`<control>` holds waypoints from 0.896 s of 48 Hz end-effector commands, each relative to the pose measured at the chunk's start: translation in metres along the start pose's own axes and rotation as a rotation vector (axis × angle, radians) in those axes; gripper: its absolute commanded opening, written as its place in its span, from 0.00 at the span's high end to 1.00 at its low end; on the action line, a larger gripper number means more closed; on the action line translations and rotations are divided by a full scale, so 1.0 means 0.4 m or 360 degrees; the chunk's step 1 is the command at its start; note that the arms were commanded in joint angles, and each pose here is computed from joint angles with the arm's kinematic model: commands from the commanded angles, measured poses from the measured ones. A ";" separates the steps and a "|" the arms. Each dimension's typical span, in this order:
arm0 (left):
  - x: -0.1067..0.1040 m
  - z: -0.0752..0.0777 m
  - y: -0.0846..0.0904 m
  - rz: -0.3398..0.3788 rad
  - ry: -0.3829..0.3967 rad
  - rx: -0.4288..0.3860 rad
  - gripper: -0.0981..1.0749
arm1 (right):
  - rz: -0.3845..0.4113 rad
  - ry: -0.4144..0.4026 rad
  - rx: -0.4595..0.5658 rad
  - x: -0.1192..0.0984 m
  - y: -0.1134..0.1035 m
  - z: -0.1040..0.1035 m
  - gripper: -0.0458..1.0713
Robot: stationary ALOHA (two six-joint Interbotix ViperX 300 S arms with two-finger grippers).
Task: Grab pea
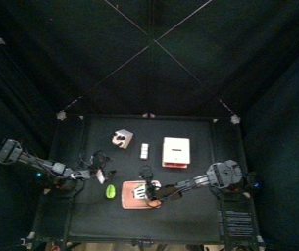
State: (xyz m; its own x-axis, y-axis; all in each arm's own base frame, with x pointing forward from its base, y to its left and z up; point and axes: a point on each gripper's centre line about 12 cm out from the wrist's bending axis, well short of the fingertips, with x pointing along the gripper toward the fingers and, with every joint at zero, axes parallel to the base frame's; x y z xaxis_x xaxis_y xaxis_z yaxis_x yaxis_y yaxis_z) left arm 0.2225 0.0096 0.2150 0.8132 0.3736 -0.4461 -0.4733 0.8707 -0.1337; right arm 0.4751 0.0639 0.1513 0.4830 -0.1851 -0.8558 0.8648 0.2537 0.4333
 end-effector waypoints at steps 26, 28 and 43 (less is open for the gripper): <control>-0.001 0.014 -0.005 -0.0006 -0.0020 -0.0013 0.06 | -0.0030 -0.0001 -0.0003 0.032 -0.005 -0.004 0.18; -0.001 0.012 -0.003 -0.0002 -0.0018 -0.0010 0.06 | -0.0037 -0.0001 -0.0003 0.036 -0.008 -0.003 0.18; -0.001 0.012 -0.003 -0.0002 -0.0018 -0.0010 0.06 | -0.0057 0.0002 -0.0006 0.054 -0.012 -0.009 0.18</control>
State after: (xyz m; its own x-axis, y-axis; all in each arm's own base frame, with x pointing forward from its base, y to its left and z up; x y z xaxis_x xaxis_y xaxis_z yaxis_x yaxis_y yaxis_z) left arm 0.2223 0.0097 0.2152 0.8135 0.3734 -0.4459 -0.4738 0.8701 -0.1357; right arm 0.4757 0.0635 0.1132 0.4154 -0.1981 -0.8878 0.8959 0.2578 0.3617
